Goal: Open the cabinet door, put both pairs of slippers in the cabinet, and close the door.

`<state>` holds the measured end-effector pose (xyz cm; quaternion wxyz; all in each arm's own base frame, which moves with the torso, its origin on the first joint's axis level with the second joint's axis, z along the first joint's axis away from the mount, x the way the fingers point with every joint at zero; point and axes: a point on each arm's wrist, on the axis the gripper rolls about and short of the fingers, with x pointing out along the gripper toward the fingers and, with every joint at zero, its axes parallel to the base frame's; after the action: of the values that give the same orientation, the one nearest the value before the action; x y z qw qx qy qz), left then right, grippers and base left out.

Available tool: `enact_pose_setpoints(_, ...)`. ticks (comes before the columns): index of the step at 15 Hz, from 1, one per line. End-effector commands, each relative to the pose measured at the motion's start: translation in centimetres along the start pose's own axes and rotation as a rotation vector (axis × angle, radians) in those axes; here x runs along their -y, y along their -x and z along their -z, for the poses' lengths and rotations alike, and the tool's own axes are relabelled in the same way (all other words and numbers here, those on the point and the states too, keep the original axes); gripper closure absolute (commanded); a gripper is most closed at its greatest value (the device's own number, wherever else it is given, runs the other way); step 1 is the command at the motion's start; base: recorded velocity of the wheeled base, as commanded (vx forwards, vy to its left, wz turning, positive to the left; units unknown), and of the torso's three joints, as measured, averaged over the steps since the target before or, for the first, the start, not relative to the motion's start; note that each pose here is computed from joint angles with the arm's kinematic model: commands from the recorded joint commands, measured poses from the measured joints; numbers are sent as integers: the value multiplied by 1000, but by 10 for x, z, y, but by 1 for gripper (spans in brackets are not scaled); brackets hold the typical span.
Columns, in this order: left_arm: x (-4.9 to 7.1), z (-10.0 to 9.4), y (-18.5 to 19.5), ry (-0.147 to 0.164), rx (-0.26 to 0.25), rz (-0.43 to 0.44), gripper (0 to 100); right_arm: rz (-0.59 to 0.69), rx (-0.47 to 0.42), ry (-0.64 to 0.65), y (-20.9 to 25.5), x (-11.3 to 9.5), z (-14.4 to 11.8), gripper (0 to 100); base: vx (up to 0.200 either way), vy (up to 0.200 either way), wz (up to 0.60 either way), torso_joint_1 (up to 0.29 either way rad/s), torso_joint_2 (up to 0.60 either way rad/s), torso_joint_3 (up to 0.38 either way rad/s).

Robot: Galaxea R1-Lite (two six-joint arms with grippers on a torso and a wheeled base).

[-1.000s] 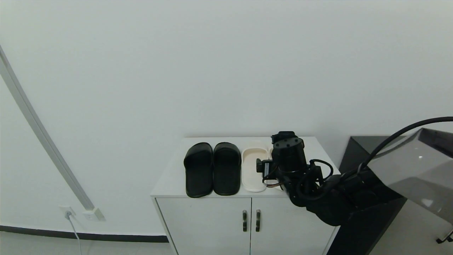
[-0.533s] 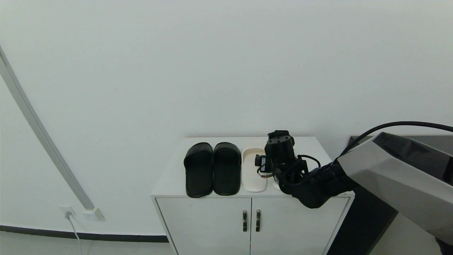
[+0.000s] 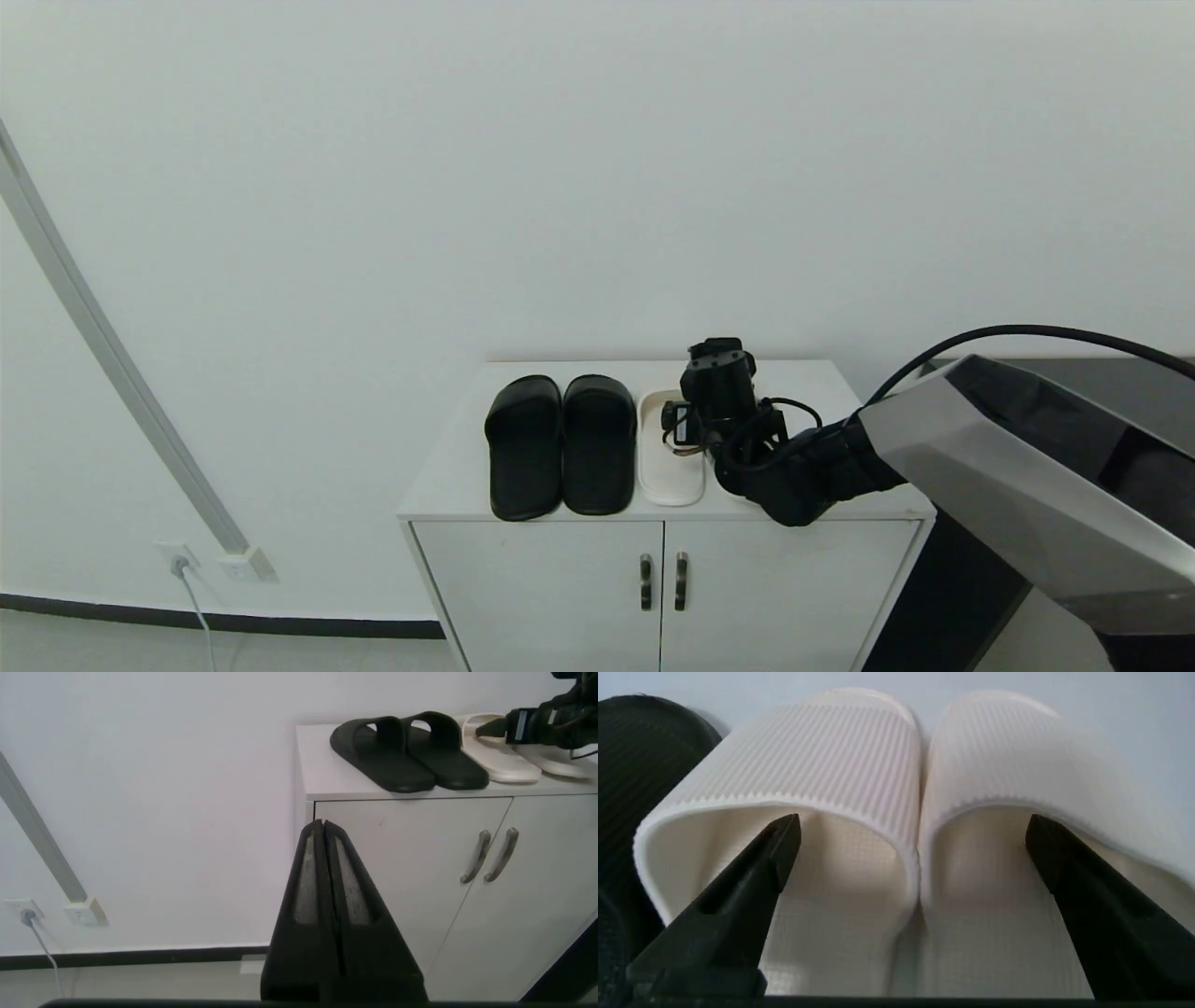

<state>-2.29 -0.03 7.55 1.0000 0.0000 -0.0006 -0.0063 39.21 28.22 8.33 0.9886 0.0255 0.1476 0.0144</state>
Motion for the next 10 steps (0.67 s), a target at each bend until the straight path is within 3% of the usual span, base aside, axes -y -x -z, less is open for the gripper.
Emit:
enact_pose_setpoints(1,0,0,0,0,-1,0,100,10,-4,3,-11,-1,8,0,0,0,0,0,0,0)
enact_pose_setpoints(2,0,0,0,0,-1,0,100,16,-3,3,-13,0,9,100,0,0,0,0,0,0)
enact_pose_setpoints(7,0,0,0,2,-1,0,100,28,10,5,-11,2,4,100,0,0,0,0,0,0)
enact_pose_setpoints(10,0,0,0,6,-1,-2,100,19,30,2,7,6,-14,100,0,0,0,0,0,0)
